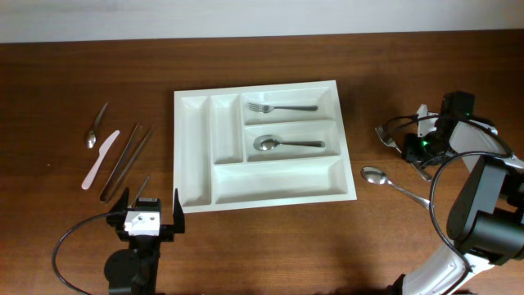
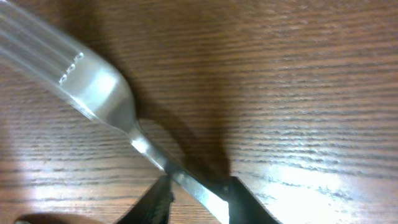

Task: Pack container
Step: 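Lower the right gripper onto the second fork and grasp it, then lift the fork and carry it over the tray's upper compartment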

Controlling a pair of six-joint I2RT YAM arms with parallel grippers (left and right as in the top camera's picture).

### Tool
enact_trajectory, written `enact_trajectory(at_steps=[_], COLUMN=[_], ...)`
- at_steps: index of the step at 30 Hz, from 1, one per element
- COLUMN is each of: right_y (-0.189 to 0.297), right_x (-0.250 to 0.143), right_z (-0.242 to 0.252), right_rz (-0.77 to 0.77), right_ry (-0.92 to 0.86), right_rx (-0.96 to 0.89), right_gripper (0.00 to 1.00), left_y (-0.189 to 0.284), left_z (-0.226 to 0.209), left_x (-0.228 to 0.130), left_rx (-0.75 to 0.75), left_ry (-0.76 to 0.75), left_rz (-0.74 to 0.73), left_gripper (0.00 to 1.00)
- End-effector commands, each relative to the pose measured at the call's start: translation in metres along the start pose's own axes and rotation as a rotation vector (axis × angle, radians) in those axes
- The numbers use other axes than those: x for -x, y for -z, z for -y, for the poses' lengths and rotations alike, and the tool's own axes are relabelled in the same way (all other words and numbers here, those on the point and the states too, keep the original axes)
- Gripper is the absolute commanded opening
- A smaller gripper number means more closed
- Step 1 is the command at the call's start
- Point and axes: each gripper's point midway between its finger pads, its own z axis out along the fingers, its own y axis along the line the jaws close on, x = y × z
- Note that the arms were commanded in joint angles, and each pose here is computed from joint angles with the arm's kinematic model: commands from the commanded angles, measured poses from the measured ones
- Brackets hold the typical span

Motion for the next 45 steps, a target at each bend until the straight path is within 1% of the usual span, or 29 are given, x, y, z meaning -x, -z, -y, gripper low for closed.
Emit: enact_trajectory(at_steps=[1, 3, 6, 7, 8, 9, 10, 11, 12, 15, 21, 26, 31, 33, 36, 39, 45], right_y=[0.001, 0.001, 0.001, 0.001, 0.001, 0.001, 0.001, 0.001, 0.001, 0.001, -0.003, -0.02, -0.029, -0.029, -0.03, -0.03, -0.03], right_x=[-0.002, -0.002, -0.001, -0.001, -0.001, 0.0, 0.001, 0.003, 0.005, 0.012, 0.017, 0.008, 0.003, 0.003, 0.002, 0.001, 0.0], right_z=[-0.005, -0.005, -0.005, -0.005, -0.005, -0.005, -0.005, -0.005, -0.004, -0.003, -0.002, -0.004, -0.006, -0.006, -0.006, -0.006, -0.006], right_rz=[0.002, 0.002, 0.002, 0.003, 0.004, 0.008, 0.014, 0.022, 0.03, 0.057, 0.073, 0.031, 0.009, 0.007, 0.006, 0.002, -0.003], right_ry=[-0.023, -0.023, -0.026, -0.026, -0.026, -0.025, -0.024, -0.024, -0.026, -0.031, -0.036, -0.047, -0.052, -0.052, -0.053, -0.054, -0.055], right_rx=[0.028, 0.028, 0.029, 0.029, 0.029, 0.028, 0.027, 0.026, 0.025, 0.021, 0.02, 0.047, 0.065, 0.065, 0.066, 0.066, 0.067], right_gripper=[0.19, 0.15, 0.15, 0.17, 0.29, 0.5, 0.6, 0.65, 0.68, 0.69, 0.68, 0.67, 0.64, 0.59, 0.47, 0.42, 0.23], left_y=[0.0, 0.0, 0.0, 0.0, 0.0, 0.0, 0.0, 0.0, 0.0, 0.0, 0.0, 0.0, 0.0, 0.0, 0.0, 0.0, 0.0], left_z=[0.002, 0.002, 0.002, 0.002, 0.002, 0.002, 0.002, 0.002, 0.002, 0.002, 0.002, 0.002, 0.002, 0.002, 0.002, 0.002, 0.002], left_x=[-0.001, -0.001, -0.001, -0.001, -0.001, -0.001, -0.001, -0.001, -0.001, -0.001, -0.001, -0.001, -0.001, -0.001, -0.001, -0.001, -0.001], left_rx=[-0.007, -0.007, -0.007, -0.007, -0.007, -0.007, -0.007, -0.007, -0.007, -0.007, -0.007, -0.007, -0.007, -0.007, -0.007, -0.007, -0.007], left_ry=[0.012, 0.012, 0.012, 0.012, 0.012, 0.012, 0.012, 0.012, 0.012, 0.012, 0.012, 0.012, 0.012, 0.012, 0.012, 0.012, 0.012], left_rz=[0.004, 0.004, 0.004, 0.004, 0.004, 0.004, 0.004, 0.004, 0.004, 0.004, 0.004, 0.004, 0.004, 0.004, 0.004, 0.004, 0.004], left_gripper=[0.99, 0.99, 0.99, 0.99, 0.99, 0.99, 0.99, 0.99, 0.99, 0.99, 0.99, 0.99, 0.99, 0.99, 0.99, 0.99, 0.99])
